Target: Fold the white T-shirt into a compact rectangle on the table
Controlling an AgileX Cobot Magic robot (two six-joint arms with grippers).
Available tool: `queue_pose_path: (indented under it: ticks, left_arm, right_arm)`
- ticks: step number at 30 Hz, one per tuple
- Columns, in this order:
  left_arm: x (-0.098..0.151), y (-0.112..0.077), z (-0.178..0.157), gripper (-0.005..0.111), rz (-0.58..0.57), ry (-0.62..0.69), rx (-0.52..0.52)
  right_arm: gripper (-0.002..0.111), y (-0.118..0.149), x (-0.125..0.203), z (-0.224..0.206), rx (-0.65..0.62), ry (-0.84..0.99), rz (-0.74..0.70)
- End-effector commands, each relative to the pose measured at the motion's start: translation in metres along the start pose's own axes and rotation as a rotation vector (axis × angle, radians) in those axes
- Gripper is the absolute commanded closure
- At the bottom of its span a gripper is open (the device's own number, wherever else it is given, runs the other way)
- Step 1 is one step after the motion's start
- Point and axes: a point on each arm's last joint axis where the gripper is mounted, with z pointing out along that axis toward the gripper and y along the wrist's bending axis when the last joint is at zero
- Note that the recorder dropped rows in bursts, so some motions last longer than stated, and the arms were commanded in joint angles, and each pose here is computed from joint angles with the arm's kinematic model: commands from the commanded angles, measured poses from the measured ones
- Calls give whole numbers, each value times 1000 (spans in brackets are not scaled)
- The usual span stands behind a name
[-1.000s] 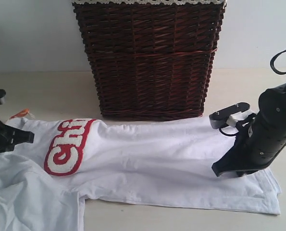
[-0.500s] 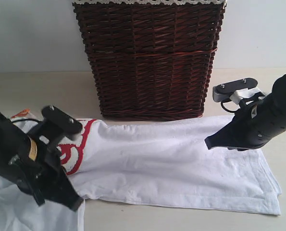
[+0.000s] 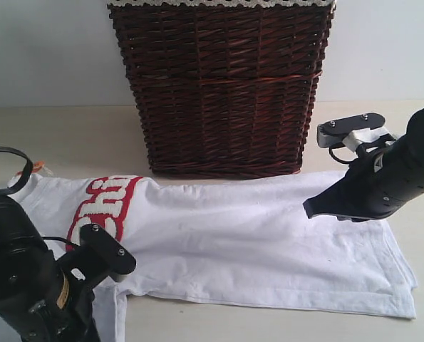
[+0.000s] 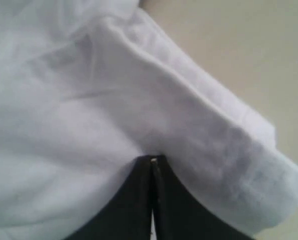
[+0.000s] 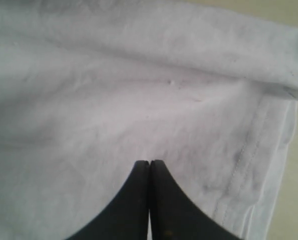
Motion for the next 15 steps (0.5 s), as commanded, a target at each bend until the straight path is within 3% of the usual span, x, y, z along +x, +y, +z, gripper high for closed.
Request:
queue_pose_path:
  ticks: [1, 6, 10, 15]
  left_arm:
    - [18, -26, 8, 107, 46, 138, 43]
    - [28, -53, -3, 107, 145, 142, 52]
    - [28, -54, -13, 107, 129, 102, 58]
    - [19, -47, -47, 107, 129, -118, 24]
  right_arm:
    - [108, 0, -1, -3, -1, -10, 3]
    - [108, 0, -1, -3, -2, -11, 5]
    - [108, 0, -1, -3, -1, -5, 5]
    - [108, 0, -1, -3, -2, -3, 6]
